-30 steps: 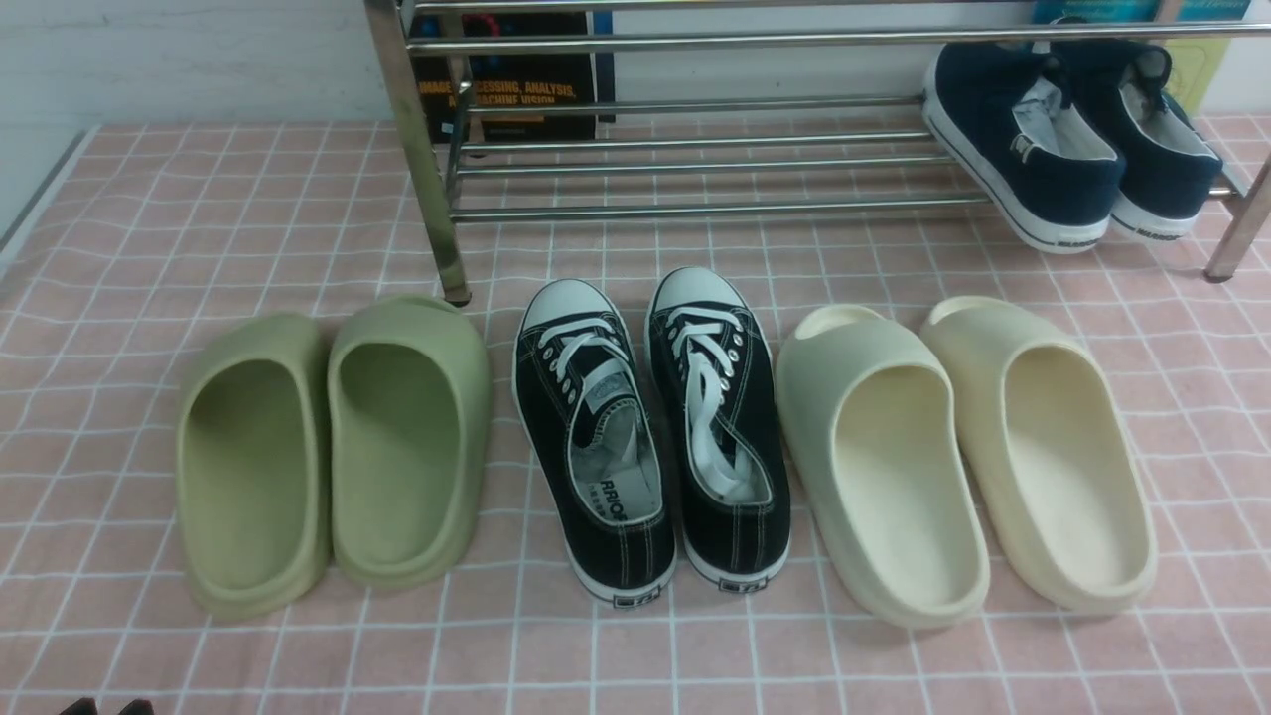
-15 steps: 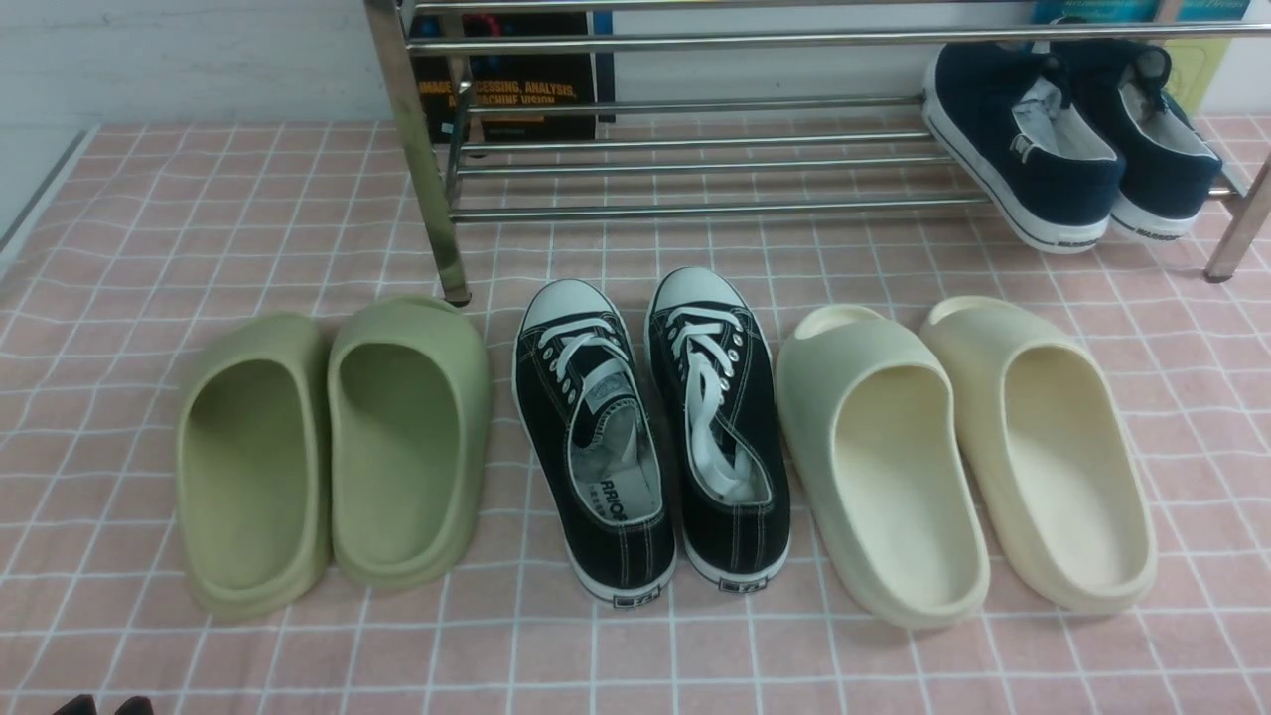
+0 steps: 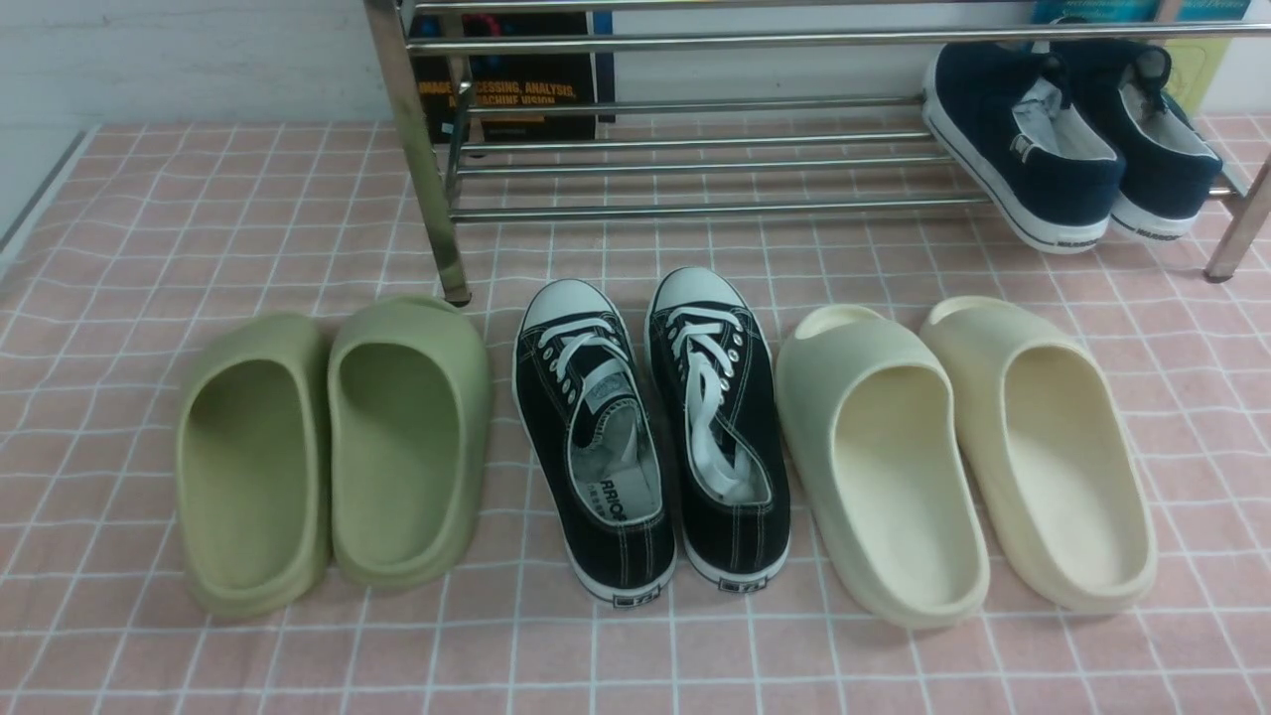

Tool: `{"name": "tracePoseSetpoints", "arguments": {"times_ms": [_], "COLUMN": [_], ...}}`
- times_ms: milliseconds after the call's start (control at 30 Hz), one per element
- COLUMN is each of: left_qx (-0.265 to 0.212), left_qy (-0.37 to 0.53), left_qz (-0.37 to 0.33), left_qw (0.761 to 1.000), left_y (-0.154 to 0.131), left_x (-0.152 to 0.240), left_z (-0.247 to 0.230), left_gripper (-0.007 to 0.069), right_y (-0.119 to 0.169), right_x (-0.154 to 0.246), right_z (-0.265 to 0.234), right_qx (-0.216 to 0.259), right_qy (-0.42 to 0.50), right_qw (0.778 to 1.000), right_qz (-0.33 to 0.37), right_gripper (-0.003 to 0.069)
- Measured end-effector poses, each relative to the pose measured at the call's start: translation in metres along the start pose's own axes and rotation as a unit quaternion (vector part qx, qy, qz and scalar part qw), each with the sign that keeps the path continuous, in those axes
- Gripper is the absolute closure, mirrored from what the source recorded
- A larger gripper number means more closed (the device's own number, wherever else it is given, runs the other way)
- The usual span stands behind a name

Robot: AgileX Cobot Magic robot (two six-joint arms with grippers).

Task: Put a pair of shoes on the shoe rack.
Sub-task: Use the left arm to grab the shoe closest to it

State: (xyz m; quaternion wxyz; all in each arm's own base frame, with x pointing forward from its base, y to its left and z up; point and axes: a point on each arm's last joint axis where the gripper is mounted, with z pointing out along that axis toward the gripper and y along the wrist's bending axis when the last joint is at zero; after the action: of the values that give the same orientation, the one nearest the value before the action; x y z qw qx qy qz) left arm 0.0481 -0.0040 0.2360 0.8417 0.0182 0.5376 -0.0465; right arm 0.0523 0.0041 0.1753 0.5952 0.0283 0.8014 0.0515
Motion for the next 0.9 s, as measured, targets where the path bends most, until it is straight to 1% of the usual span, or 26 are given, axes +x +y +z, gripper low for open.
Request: {"name": "tracePoseSetpoints", "arguments": {"times_ms": [100,133,167,200,233,267,333,400,467,500,567,633,733,833,867,900], "left_qx": [-0.008,0.003,0.0,0.006,0.007,0.012,0.01,0.003,-0.01,-0.006,-0.013,-0.021,-0.031,-0.031,-0.03,-0.032], "left_qy": [-0.08,-0.105,-0.121,-0.125,-0.135,-0.125,-0.103,-0.038,0.032,0.071,0.15,0.213,0.287,0.352,0.38,0.441], "left_qz": [-0.051,-0.078,-0.102,-0.112,-0.146,-0.169,-0.18,-0.187,-0.167,-0.148,-0.102,-0.059,-0.007,0.032,0.039,0.038], "left_qw": [0.995,0.991,0.987,0.986,0.98,0.978,0.978,0.982,0.985,0.986,0.983,0.975,0.957,0.935,0.923,0.896], "left_y": [0.001,0.001,0.001,0.001,0.002,0.002,0.001,0.0,-0.002,-0.003,-0.003,-0.001,0.002,0.004,0.005,0.005], "left_x": [-0.015,-0.019,-0.022,-0.022,-0.026,-0.029,-0.034,-0.055,-0.076,-0.082,-0.092,-0.094,-0.085,-0.057,-0.044,-0.02], "left_z": [-0.001,-0.002,-0.003,-0.003,-0.003,-0.001,0.002,0.009,0.018,0.024,0.042,0.062,0.094,0.121,0.13,0.145], "left_gripper": [0.0384,0.0384,0.0384,0.0384,0.0384,0.0389,0.0404,0.0467,0.055,0.0583,0.0615,0.0623,0.0623,0.0623,0.0623,0.0623], "right_y": [0.0,0.0,0.0,0.0,0.0,0.0,0.0,0.0,0.0,0.0,0.0,0.0,0.0,0.0,0.0,0.0], "right_x": [0.0,0.0,0.0,0.0,0.0,0.0,0.0,0.0,0.0,0.0,0.0,0.0,0.0,0.0,0.0,0.0], "right_z": [0.0,0.0,0.0,0.0,0.0,0.0,0.0,0.0,0.0,0.0,0.0,0.0,0.0,0.0,0.0,0.0], "right_qx": [0.0,0.0,0.0,0.0,0.0,0.0,0.0,0.0,0.0,0.0,0.0,0.0,0.0,0.0,0.0,0.0], "right_qy": [0.0,0.0,0.0,0.0,0.0,0.0,0.0,0.0,0.0,0.0,0.0,0.0,0.0,0.0,0.0,0.0], "right_qw": [1.0,1.0,1.0,1.0,1.0,1.0,1.0,1.0,1.0,1.0,1.0,1.0,1.0,1.0,1.0,1.0], "right_qz": [0.0,0.0,0.0,0.0,0.0,0.0,0.0,0.0,0.0,0.0,0.0,0.0,0.0,0.0,0.0,0.0], "right_gripper": [0.0622,0.0622,0.0622,0.0622,0.0622,0.0622,0.0622,0.0622,0.0622,0.0622,0.0622,0.0622,0.0622,0.0622,0.0622,0.0622]}}
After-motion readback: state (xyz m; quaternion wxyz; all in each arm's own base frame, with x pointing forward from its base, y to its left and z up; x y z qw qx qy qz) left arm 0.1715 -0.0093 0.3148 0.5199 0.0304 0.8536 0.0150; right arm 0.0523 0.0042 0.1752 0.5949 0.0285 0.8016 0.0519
